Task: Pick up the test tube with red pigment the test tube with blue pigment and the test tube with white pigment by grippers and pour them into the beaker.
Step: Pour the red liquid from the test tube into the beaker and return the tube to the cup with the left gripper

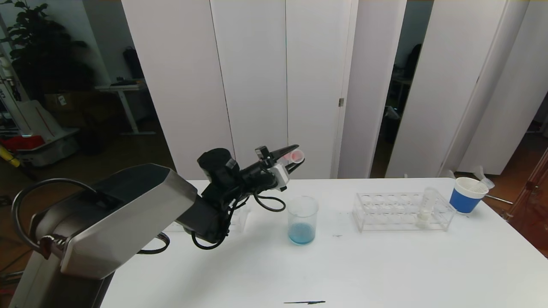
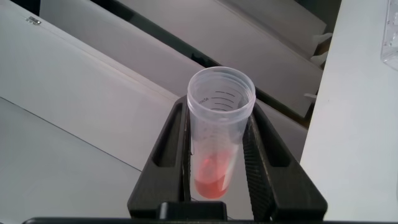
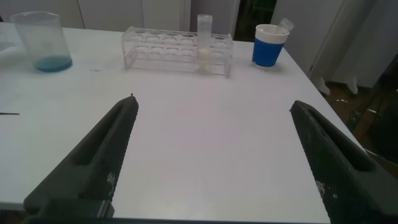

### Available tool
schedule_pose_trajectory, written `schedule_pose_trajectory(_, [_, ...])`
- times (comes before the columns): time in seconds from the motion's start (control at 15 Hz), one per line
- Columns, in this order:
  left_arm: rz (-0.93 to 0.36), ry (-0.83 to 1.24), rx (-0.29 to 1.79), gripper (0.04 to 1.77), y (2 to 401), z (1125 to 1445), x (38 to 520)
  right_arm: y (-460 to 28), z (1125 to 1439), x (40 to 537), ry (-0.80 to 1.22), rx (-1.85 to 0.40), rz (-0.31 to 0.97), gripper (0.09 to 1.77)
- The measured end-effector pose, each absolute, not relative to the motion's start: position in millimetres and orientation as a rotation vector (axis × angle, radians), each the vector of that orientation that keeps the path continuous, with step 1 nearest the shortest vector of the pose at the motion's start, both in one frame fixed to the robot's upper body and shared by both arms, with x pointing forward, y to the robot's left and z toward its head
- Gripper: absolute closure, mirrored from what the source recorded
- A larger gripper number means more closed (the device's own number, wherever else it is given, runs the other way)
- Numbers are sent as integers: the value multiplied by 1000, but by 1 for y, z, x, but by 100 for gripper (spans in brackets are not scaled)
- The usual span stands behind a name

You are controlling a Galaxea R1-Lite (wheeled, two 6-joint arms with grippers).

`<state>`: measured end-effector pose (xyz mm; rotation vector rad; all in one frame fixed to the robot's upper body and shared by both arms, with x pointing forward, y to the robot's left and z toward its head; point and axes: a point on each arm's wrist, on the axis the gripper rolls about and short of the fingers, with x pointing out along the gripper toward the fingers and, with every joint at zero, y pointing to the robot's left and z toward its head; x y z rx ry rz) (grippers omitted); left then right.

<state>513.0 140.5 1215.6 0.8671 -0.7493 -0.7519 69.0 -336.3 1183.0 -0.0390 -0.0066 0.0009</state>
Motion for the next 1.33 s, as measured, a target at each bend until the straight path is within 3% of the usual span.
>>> schedule_pose_trajectory(0.87, [-612, -828, 1109, 123, 152, 1191, 504, -336, 1183, 69, -7, -39, 1, 11])
schedule_pose_trajectory(1.33, [-608, -835, 1130, 123, 150, 1185, 507, -336, 1183, 69, -7, -39, 1, 11])
